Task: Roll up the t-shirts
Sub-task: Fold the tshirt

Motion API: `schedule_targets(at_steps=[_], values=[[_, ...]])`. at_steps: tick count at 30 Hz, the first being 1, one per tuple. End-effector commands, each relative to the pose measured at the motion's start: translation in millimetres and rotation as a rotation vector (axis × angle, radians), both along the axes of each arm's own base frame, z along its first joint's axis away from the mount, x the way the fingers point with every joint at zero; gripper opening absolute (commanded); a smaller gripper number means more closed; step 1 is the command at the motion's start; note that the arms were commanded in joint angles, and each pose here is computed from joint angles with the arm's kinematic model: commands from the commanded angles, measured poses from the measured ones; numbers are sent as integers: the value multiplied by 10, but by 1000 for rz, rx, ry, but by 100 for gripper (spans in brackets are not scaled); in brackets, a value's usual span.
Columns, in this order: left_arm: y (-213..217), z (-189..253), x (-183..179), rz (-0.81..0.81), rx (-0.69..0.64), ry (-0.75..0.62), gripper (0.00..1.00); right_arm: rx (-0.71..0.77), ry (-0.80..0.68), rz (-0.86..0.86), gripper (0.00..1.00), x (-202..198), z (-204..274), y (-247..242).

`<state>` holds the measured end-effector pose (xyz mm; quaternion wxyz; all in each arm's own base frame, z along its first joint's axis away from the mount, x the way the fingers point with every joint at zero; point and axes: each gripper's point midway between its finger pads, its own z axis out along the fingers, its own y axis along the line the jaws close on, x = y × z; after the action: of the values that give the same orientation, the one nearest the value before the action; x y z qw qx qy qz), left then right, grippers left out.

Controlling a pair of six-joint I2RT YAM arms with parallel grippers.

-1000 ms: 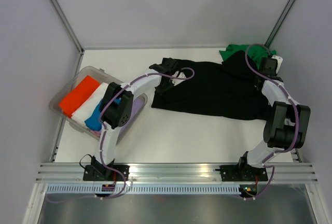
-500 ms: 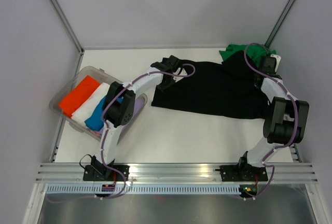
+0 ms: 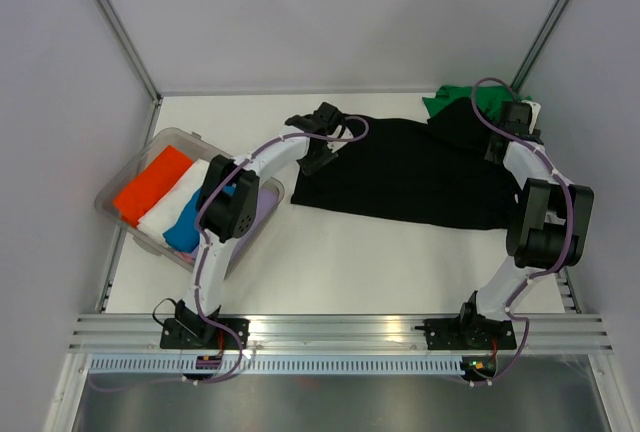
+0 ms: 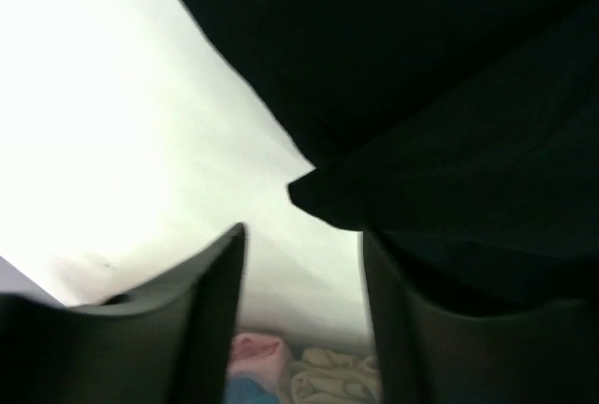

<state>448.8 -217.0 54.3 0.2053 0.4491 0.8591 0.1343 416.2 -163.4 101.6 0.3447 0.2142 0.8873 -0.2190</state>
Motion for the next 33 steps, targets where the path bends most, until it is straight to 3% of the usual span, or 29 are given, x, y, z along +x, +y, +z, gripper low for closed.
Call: schedule_targets(at_steps=[1, 6, 9, 10, 14, 19, 27, 33], values=[[-21, 360, 126, 34, -48, -78, 62, -12, -4, -52, 68, 53, 191, -63], [-79, 832, -51, -15, -139, -87, 67, 10, -34, -171, 71, -269, 502, -106], [-236, 890, -471, -157, -206, 7, 66, 92, -25, -276, 67, -684, 442, -98], [-218, 686, -693, -242, -172, 82, 66, 151, 8, -331, 66, -920, 263, -92], [-262, 459, -1172, -487, -58, 148, 62, 352, -17, -459, 59, -1441, -28, -48], [-191, 277, -1119, -608, 49, 65, 62, 428, -58, -537, 51, -1766, -195, -43], [-188, 18, -875, -616, 110, -63, 63, 465, -80, -507, 53, -1652, -324, -21], [-106, -203, -929, -591, 129, -29, 63, 482, -63, -508, 54, -1565, -465, -51]])
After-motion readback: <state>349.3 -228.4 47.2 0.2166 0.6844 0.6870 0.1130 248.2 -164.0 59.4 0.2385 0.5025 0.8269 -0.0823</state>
